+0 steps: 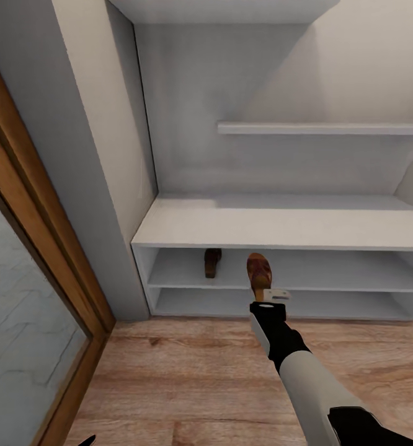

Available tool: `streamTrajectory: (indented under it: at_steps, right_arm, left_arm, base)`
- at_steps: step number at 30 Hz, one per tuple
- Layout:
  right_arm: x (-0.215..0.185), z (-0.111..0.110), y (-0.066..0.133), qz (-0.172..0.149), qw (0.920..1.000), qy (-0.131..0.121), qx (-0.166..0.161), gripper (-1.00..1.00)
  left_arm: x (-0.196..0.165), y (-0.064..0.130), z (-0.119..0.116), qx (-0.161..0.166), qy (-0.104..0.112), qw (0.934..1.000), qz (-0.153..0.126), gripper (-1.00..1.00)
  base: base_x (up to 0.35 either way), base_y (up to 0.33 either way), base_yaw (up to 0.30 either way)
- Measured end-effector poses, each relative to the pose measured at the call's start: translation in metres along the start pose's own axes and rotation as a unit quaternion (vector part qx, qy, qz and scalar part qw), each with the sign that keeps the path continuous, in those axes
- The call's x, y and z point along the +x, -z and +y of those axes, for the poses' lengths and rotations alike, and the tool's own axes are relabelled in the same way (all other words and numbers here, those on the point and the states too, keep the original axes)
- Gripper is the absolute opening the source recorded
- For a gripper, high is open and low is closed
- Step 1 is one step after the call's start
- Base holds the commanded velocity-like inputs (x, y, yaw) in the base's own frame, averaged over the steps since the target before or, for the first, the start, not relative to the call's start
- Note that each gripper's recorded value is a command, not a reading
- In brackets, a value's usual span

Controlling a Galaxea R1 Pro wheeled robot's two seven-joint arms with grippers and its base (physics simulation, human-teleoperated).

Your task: Pick up the two gym shoes and the two sandals from the corridor floor and place them onto the hallstand (shoe rack) in the corridor, making sure they are on the rack and not on the floor. Arrange them so the two gym shoes are next to each other and the two sandals are next to each other.

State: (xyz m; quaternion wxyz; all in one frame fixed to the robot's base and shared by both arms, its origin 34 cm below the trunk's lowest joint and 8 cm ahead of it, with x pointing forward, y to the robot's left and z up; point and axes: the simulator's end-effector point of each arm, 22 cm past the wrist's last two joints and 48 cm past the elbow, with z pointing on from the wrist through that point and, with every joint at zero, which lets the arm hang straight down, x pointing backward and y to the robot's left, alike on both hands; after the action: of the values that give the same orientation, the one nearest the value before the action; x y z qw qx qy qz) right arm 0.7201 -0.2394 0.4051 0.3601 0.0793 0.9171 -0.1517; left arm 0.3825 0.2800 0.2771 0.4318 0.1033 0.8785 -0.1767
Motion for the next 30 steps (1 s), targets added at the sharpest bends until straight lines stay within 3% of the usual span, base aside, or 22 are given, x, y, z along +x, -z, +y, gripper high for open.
streamTrajectory:
  at_steps: [12, 30]
  right_arm:
    - [-0.0001, 0.0, 0.0001, 0.0, 1.0, -0.001, 0.0, -1.0]
    - [0.0, 0.0, -0.0002, 0.0, 1.0, 0.0, 0.0, -1.0]
  left_arm:
    - [0.0, -0.0003, -0.0006, 0.0, 0.0, 1.0, 0.0, 1.0]
    - [0.0006, -0.0003, -0.0005, 0.0, 0.001, 1.0, 0.0, 1.0]
  base:
    - [0.324, 0.066, 0.0]
    - [0.115, 0.0, 0.0]
